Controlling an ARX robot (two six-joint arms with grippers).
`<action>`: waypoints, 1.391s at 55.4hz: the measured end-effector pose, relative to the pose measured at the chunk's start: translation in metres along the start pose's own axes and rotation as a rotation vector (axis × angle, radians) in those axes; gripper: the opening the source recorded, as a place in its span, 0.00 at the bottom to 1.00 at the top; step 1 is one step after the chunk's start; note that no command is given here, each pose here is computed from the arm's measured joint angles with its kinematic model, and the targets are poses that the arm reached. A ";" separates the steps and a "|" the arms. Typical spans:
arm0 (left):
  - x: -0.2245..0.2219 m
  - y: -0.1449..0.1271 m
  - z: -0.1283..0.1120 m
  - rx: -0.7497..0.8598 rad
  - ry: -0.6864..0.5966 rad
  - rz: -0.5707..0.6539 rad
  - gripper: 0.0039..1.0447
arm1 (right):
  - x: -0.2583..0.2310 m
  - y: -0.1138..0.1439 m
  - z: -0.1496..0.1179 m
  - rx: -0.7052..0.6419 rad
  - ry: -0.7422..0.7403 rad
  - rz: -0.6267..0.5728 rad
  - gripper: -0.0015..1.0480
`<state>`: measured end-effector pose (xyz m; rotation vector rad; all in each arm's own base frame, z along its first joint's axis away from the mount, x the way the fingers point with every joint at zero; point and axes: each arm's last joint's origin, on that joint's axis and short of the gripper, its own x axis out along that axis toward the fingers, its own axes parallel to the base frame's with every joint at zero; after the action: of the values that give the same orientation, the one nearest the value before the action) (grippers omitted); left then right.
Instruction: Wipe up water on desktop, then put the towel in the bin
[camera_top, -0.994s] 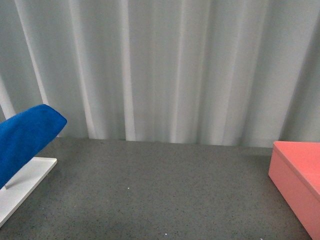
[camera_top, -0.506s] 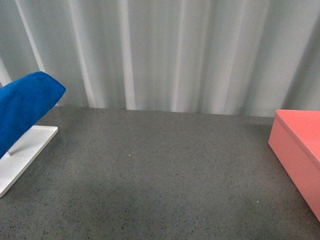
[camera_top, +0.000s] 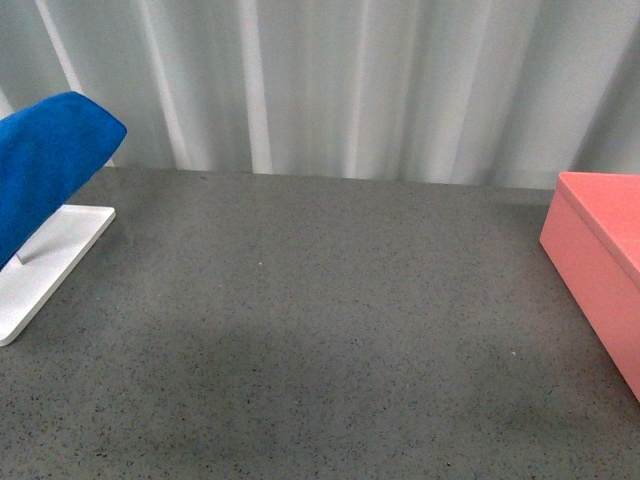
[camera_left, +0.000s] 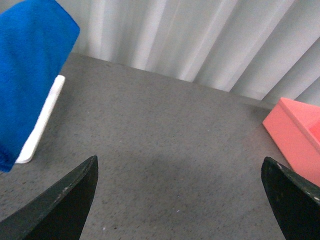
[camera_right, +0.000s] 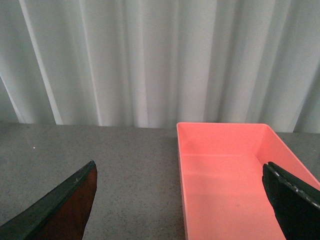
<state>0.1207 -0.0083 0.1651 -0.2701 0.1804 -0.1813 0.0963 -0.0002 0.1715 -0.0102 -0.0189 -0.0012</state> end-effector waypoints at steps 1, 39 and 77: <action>0.002 0.000 0.001 -0.002 0.000 -0.003 0.94 | 0.000 0.000 0.000 0.000 0.000 0.000 0.93; 0.249 0.032 0.138 0.276 0.459 0.097 0.94 | 0.000 0.000 0.000 0.000 0.000 0.000 0.93; 0.345 0.115 0.147 0.408 0.530 0.496 0.94 | 0.000 0.000 0.000 0.000 0.000 0.000 0.93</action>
<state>0.5020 0.0680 0.2200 0.2397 0.7173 0.2088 0.0963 -0.0002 0.1715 -0.0102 -0.0189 -0.0009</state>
